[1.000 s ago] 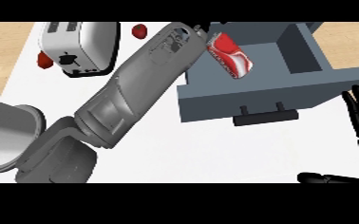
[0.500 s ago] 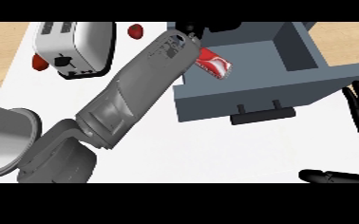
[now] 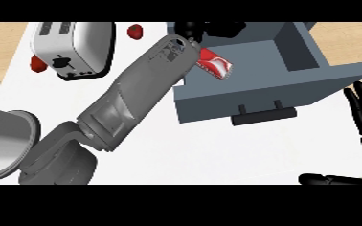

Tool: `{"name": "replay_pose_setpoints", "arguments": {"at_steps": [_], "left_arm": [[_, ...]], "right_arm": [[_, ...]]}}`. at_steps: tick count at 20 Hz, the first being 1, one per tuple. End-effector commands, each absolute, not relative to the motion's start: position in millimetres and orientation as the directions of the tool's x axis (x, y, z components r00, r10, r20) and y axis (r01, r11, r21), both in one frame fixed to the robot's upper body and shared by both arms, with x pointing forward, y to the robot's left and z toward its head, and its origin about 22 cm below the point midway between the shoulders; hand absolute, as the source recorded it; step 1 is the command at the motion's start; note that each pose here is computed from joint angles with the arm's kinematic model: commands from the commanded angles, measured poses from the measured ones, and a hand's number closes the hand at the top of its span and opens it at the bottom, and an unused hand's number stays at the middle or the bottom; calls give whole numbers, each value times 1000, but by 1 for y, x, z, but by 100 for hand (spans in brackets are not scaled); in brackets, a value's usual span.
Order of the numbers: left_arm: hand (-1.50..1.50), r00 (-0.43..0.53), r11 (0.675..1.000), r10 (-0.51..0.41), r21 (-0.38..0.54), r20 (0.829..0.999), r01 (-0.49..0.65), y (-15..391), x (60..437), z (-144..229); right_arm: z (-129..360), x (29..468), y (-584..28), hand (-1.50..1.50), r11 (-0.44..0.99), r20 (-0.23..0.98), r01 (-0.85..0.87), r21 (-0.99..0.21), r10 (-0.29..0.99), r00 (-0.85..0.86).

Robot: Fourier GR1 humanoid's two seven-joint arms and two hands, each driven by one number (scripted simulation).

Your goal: Pick up the can, place it into the drawer and close the drawer

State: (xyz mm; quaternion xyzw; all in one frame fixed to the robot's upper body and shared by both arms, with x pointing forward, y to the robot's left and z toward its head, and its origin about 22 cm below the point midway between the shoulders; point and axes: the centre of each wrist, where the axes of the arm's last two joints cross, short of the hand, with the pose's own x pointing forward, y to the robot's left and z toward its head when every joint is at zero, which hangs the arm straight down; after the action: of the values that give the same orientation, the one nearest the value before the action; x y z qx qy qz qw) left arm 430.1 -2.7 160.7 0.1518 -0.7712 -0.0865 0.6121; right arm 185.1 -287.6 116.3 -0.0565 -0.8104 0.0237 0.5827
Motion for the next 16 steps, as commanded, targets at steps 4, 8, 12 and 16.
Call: {"name": "replay_pose_setpoints", "arguments": {"at_steps": [4, 8, 12, 16], "left_arm": [[-150, -189, 952, -295, 272, 937, -141, 0, 426, 147], [-150, -180, 964, -251, 228, 951, -137, -6, 427, 164], [-150, -187, 977, -196, 177, 963, -116, -14, 425, 179], [-150, -216, 978, -188, 163, 958, -126, -14, 424, 177]], "right_arm": [[130, 181, -293, -150, 962, 884, 102, -253, 273, -380], [139, 176, -297, -150, 921, 821, 123, -370, 386, -421], [148, 181, -280, -150, 882, 761, 116, -456, 454, -463], [156, 187, -277, -150, 811, 688, 160, -562, 566, -454]]}}
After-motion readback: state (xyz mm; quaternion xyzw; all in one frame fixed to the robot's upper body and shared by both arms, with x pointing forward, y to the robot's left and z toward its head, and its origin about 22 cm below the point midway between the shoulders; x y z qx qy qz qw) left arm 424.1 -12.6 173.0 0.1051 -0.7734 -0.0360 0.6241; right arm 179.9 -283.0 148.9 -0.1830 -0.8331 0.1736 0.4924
